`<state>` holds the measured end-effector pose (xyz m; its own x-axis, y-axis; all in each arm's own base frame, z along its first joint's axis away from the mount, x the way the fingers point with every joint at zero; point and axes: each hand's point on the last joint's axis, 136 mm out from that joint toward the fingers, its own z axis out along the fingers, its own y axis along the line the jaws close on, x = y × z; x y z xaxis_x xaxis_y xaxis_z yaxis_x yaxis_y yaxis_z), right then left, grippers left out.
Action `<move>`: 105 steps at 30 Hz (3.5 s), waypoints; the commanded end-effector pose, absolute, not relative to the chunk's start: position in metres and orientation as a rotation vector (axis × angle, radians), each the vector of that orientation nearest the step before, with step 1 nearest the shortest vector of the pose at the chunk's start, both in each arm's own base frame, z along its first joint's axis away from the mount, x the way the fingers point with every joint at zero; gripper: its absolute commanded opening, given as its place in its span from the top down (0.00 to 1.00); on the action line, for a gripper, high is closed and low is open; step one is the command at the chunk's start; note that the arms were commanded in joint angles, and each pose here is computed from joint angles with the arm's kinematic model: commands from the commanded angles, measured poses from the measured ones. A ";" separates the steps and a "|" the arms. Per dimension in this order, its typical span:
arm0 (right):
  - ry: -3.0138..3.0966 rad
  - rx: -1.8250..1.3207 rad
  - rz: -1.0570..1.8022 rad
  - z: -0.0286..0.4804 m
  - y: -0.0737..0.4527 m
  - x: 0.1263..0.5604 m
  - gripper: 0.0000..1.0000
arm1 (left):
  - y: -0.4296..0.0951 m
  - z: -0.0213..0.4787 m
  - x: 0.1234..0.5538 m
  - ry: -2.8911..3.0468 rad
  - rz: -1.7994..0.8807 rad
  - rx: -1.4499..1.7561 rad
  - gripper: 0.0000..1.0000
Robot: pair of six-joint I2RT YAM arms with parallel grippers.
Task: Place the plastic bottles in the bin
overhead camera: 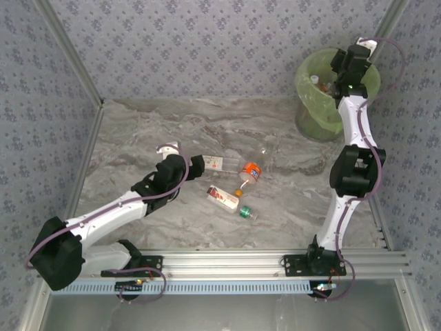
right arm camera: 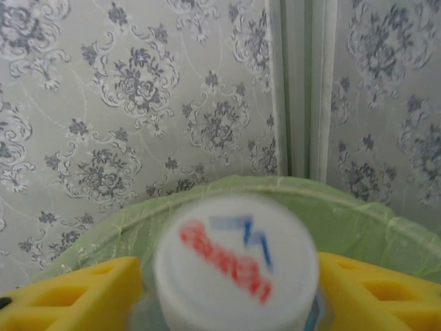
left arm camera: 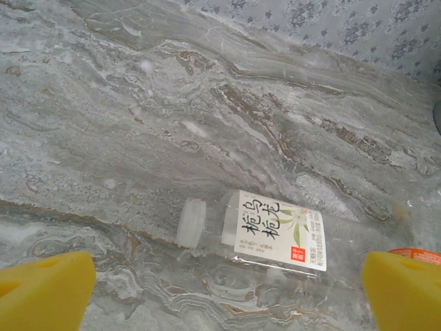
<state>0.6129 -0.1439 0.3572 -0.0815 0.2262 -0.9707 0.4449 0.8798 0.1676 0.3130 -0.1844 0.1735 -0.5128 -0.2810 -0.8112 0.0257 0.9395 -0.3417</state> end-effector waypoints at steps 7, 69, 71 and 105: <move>1.734 0.527 -0.228 0.357 -0.140 0.599 0.09 | -0.166 0.175 0.310 2.049 -0.346 -0.251 0.01; 1.856 -0.102 0.310 0.381 0.061 0.410 0.01 | -0.199 0.160 0.356 2.189 -0.207 0.806 0.01; 1.876 -0.124 0.326 0.375 0.069 0.404 0.01 | -0.208 0.159 0.350 2.144 -0.325 0.920 0.01; 1.946 -0.273 0.242 0.355 0.098 0.362 0.01 | -0.251 0.069 0.359 1.979 -0.502 1.829 0.01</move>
